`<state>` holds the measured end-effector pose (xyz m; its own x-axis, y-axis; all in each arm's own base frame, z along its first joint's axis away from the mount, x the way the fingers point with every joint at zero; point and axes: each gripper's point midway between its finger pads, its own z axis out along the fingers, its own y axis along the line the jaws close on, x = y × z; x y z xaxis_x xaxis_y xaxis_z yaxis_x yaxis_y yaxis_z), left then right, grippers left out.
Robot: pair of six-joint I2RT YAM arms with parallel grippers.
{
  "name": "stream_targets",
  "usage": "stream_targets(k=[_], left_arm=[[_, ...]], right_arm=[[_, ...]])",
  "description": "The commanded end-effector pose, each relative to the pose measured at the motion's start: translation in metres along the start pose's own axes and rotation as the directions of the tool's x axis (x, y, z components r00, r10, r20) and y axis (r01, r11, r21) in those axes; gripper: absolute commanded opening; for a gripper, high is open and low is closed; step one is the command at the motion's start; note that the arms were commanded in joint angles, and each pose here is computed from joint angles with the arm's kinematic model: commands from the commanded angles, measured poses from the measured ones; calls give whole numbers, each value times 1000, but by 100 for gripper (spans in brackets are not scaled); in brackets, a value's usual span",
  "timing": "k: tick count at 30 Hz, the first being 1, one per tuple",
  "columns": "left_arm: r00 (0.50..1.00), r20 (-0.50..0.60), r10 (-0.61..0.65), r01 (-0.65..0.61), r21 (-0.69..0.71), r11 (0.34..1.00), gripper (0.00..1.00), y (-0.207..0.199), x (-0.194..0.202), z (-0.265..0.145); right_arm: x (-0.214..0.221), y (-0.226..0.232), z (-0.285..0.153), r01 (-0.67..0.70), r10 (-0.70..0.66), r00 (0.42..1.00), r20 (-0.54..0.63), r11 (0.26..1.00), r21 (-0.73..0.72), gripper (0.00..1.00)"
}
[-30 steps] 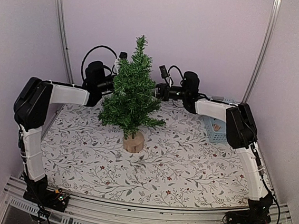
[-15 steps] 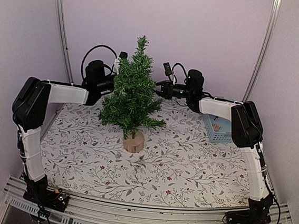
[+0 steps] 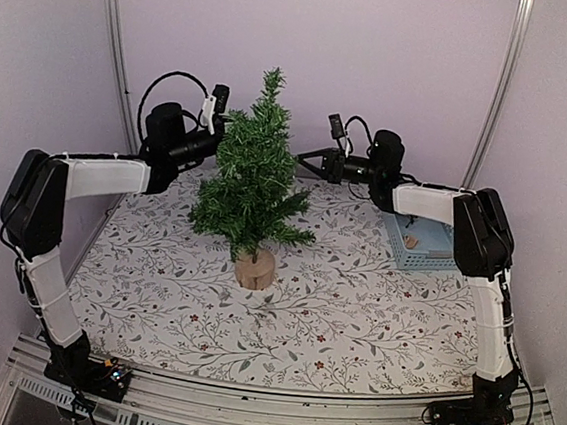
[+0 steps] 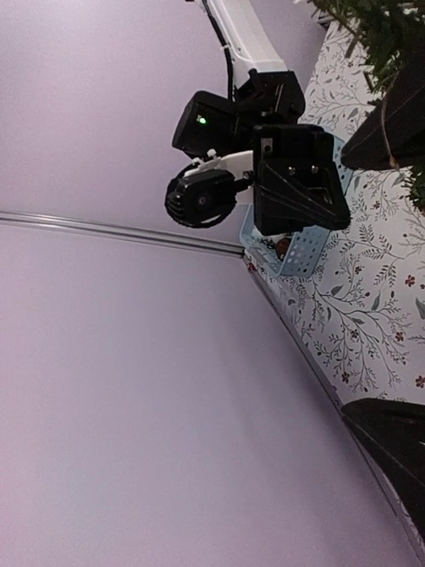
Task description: Decorate the small christmas tree
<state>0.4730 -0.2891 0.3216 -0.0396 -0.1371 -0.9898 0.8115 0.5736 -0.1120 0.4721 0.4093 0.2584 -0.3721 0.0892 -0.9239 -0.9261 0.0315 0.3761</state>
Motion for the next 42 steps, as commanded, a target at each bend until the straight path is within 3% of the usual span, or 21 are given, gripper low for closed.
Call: stream_targets(k=[1, 11, 17, 31, 42], left_arm=[[1000, -12, -6, 5, -61, 998, 91, 13, 0, -12], [999, -36, -8, 6, -53, 999, 89, 15, -3, -21], [995, -100, 1, -3, -27, 1000, 99, 11, 0, -23], [930, -366, -25, 33, 15, 999, 99, 15, 5, -55], [891, -436, -124, 114, -50, 992, 99, 30, 8, -94]], right_arm=[[-32, 23, -3, 72, -71, 996, 44, 997, -16, 0], [-31, 29, -9, 75, -75, 996, 41, 997, -2, 2], [-32, 32, -13, 73, -73, 997, 38, 997, 0, 13], [-32, 36, -19, 73, -74, 997, 31, 997, 11, 55], [-32, 36, -26, 67, -67, 997, 24, 997, 28, 59]])
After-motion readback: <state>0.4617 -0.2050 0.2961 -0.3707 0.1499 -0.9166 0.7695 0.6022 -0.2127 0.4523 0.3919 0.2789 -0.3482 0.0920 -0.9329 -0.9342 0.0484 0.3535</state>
